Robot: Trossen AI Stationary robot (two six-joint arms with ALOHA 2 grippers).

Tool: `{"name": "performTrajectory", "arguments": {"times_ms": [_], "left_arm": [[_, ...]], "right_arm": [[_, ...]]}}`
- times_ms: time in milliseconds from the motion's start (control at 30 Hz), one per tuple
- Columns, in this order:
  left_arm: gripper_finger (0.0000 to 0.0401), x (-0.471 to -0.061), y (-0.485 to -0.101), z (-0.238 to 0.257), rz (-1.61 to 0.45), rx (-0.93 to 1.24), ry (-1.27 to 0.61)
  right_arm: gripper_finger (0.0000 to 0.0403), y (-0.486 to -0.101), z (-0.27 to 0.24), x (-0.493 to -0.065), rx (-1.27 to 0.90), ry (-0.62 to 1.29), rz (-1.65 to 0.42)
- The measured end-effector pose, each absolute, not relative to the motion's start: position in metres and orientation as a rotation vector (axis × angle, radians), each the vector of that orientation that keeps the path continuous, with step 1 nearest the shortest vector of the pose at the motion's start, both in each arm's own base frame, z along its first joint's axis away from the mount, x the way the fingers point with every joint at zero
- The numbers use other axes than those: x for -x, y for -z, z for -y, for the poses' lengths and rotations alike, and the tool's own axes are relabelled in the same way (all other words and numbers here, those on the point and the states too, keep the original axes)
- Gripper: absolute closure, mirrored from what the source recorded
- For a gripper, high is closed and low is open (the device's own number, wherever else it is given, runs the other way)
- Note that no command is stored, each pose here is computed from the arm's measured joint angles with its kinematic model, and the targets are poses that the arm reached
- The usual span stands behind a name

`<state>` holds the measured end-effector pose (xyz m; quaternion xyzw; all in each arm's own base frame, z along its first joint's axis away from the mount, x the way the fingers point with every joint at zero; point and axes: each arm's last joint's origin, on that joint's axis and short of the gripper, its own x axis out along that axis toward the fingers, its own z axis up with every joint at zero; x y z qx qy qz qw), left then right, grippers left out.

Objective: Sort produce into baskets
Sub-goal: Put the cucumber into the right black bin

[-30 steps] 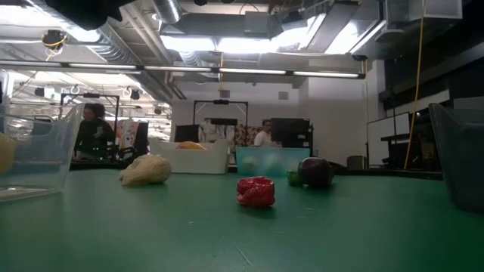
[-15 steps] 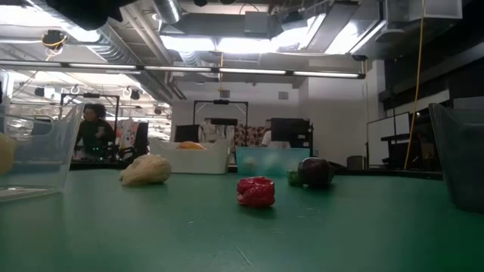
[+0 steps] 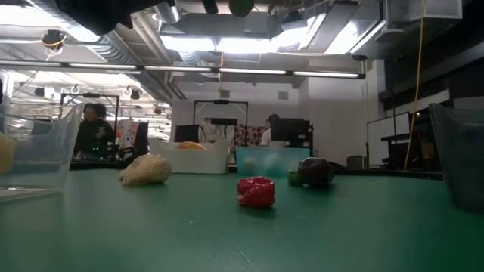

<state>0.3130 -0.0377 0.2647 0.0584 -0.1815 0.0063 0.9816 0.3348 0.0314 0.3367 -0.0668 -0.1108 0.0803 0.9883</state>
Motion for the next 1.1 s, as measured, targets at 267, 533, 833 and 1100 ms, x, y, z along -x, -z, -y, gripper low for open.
{"name": "performTrajectory", "arguments": {"times_ms": [267, 533, 833, 1100], "left_arm": [[0.0235, -0.312, -0.267, 0.037, 0.384, -0.116, -0.025], [0.0214, -0.313, -0.263, 0.037, 0.327, -0.181, -0.045], [0.0127, -0.305, -0.254, 0.037, 0.044, -0.215, -0.011], [0.0119, -0.298, -0.249, 0.037, -0.100, -0.133, 0.008]], "right_arm": [[0.0258, -0.335, -0.032, -0.335, 0.139, -0.169, 0.202], [0.0268, -0.333, -0.032, -0.335, 0.125, -0.175, 0.187], [0.0268, -0.351, -0.032, -0.297, 0.083, -0.145, -0.004], [0.0268, -0.345, -0.056, -0.219, -0.156, -0.122, -0.463]]}}
